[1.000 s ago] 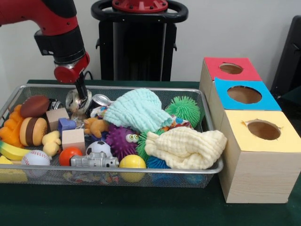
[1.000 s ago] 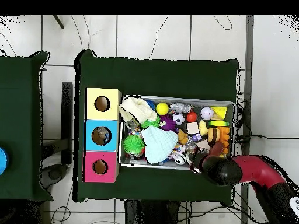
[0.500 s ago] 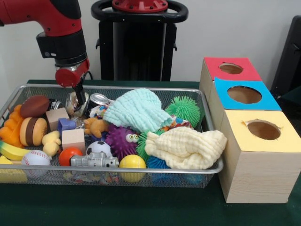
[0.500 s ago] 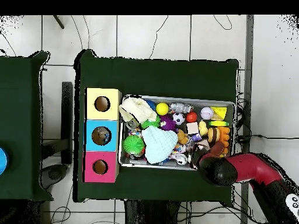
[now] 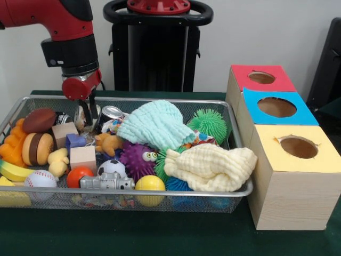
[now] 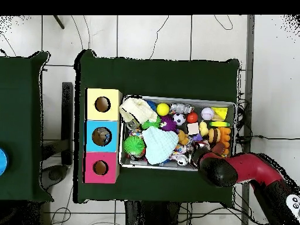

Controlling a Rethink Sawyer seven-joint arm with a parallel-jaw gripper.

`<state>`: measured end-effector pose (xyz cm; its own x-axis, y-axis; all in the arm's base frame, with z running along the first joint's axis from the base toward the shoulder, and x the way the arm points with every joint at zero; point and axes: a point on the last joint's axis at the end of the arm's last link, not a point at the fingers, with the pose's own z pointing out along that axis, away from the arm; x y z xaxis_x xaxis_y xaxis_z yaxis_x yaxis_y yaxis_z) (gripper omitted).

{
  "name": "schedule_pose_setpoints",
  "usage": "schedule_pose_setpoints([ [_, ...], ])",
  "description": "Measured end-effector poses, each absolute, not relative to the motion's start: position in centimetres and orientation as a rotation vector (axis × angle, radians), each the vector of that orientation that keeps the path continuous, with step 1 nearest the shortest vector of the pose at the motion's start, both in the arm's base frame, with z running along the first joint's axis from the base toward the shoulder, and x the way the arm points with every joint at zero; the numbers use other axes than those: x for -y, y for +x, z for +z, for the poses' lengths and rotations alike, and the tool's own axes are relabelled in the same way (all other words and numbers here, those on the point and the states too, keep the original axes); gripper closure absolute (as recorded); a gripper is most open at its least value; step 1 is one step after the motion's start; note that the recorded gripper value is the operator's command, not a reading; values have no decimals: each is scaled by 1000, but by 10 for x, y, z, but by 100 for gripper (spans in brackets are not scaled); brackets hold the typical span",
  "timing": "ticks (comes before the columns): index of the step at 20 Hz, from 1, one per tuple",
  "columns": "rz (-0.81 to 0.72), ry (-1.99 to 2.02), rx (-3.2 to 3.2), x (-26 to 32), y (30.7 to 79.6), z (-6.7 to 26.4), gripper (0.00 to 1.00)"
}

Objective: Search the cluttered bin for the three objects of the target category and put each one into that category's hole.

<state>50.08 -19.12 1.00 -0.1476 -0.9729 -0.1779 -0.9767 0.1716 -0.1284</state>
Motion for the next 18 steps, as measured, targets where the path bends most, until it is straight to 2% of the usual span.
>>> schedule_pose_setpoints([
  [18,20,-1888,-2219,191,502,10,0],
])
